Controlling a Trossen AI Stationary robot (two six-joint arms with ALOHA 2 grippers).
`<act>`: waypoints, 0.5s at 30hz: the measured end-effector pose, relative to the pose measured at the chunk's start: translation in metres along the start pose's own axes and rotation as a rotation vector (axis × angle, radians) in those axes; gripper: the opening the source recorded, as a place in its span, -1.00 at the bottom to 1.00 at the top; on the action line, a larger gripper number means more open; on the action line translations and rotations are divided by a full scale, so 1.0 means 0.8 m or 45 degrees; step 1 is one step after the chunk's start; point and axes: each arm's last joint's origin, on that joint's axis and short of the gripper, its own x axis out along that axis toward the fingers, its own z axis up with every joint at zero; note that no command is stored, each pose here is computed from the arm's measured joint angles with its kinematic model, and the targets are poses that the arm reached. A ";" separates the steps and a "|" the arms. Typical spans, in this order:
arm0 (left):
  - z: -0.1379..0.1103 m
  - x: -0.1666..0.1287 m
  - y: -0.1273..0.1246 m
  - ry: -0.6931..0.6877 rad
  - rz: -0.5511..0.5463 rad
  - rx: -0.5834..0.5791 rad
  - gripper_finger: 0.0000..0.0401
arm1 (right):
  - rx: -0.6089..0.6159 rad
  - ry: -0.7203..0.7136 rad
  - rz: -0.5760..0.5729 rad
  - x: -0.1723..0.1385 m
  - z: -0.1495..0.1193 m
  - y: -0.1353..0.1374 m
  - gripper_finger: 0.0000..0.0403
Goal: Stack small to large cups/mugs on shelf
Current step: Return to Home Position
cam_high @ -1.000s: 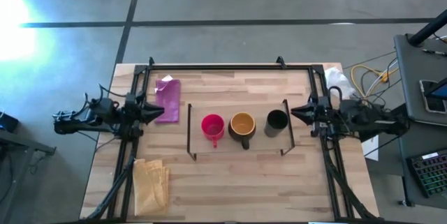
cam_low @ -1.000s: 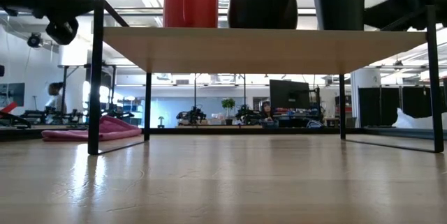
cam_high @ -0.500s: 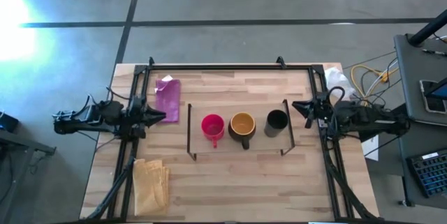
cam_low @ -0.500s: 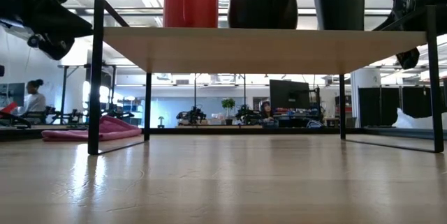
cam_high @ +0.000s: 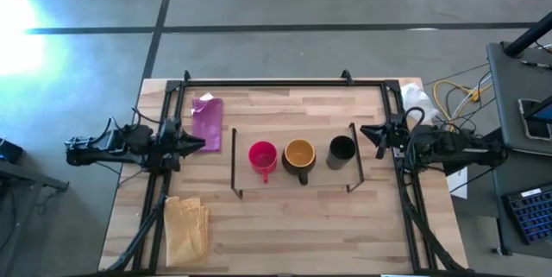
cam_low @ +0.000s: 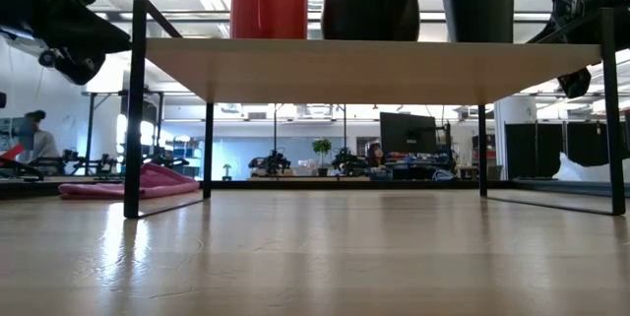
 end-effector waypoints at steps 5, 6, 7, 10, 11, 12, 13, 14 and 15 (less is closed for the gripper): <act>0.000 0.000 0.000 -0.003 -0.002 -0.001 -0.77 | 0.000 0.000 0.000 0.000 0.000 0.000 -0.72; 0.000 0.000 0.000 -0.004 -0.002 -0.001 -0.77 | 0.000 0.000 0.000 0.000 0.000 0.000 -0.72; 0.000 0.000 0.000 -0.003 -0.002 -0.001 -0.77 | 0.000 0.000 0.000 0.000 0.000 0.000 -0.72; 0.000 0.000 0.000 0.000 0.000 0.000 -0.77 | 0.000 0.000 0.001 0.000 0.000 0.000 -0.72; 0.000 0.000 0.000 0.001 0.000 0.000 -0.77 | 0.000 0.000 0.001 0.000 0.000 0.000 -0.72; 0.000 0.000 0.000 0.001 0.000 0.000 -0.77 | 0.000 0.000 0.001 0.000 0.000 0.000 -0.72; 0.000 0.000 0.000 -0.001 0.000 0.000 -0.77 | 0.000 0.000 0.001 0.000 0.000 0.000 -0.72; 0.000 0.000 0.000 -0.002 -0.001 0.000 -0.77 | 0.000 0.000 0.001 0.000 0.000 0.000 -0.72; 0.000 0.000 0.000 -0.001 -0.001 0.000 -0.77 | 0.000 0.000 0.001 0.000 0.000 0.000 -0.72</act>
